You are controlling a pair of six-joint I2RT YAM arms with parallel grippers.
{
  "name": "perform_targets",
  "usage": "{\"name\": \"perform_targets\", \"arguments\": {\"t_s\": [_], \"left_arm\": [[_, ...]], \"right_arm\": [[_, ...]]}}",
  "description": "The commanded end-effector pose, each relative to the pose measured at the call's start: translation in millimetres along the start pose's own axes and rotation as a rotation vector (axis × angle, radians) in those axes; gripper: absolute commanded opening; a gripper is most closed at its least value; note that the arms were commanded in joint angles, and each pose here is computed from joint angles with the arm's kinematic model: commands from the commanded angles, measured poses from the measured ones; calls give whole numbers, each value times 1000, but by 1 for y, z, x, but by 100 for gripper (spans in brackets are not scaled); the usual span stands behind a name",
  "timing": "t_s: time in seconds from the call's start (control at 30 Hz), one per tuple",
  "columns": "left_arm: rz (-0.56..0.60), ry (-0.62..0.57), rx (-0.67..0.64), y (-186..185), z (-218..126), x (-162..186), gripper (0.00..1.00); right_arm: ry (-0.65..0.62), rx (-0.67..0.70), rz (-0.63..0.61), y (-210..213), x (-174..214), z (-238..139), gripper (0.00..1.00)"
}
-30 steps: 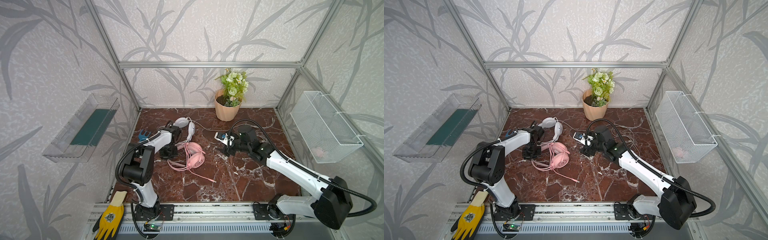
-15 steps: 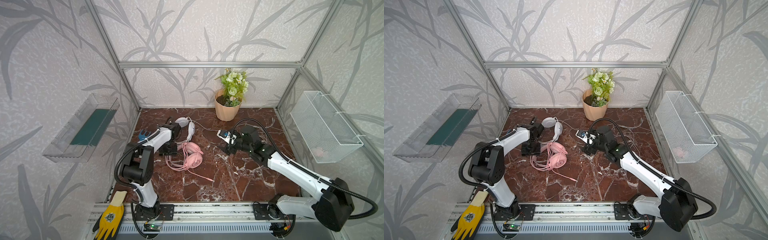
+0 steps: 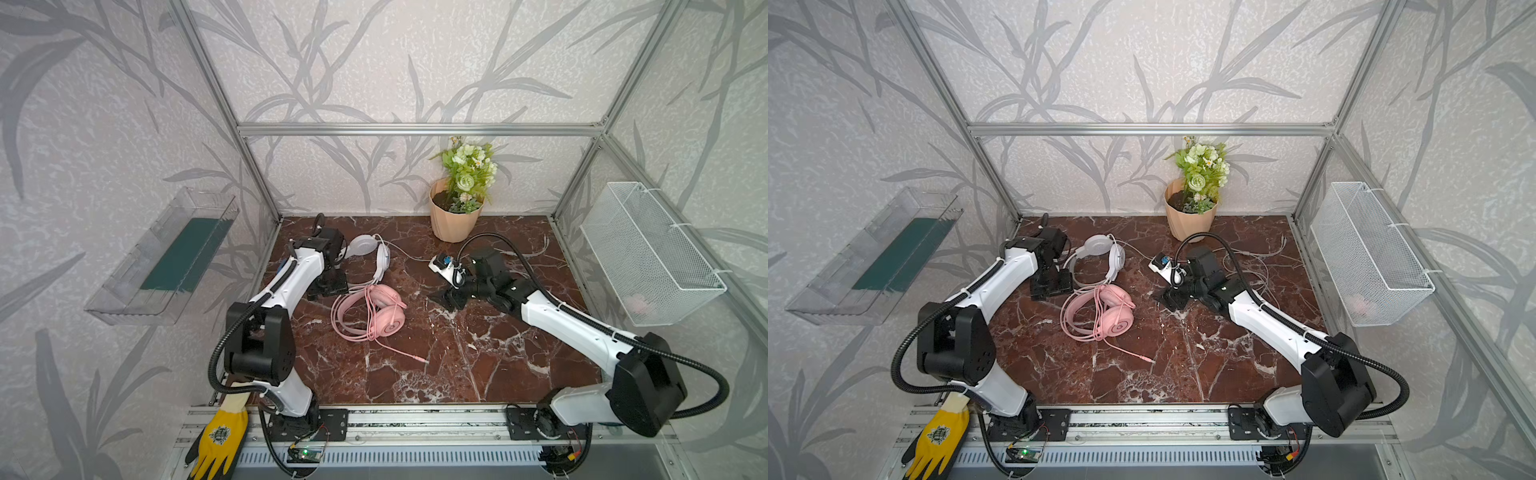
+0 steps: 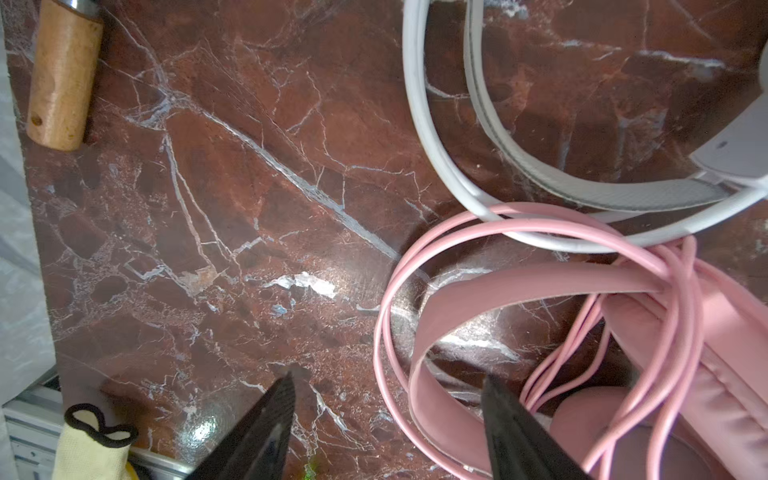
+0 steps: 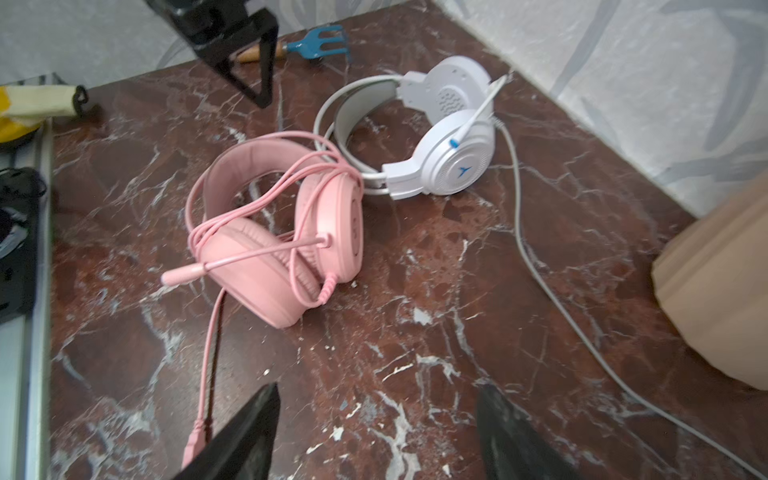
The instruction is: Wrap the headphones
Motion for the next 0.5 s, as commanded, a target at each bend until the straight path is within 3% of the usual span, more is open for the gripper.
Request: {"name": "perform_targets", "arguments": {"t_s": [0.0, 0.27, 0.47], "left_arm": [[-55, 32, 51, 15, 1, 1, 72], [-141, 55, 192, 22, 4, 9, 75], [-181, 62, 164, 34, 12, 11, 75]], "right_arm": [[114, -144, -122, 30, 6, 0, 74], [331, -205, -284, 86, 33, 30, 71], [391, -248, -262, 113, 41, 59, 62]]}}
Point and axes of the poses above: each gripper's point midway between its finger pads, its own z axis out along the fingers, its own y axis along the line the jaws close on, x = y × z, the point moved 9 cm from there along -z, back along the fingers, and after that the axes turned 9 degrees about -z, right-handed, at the moved point
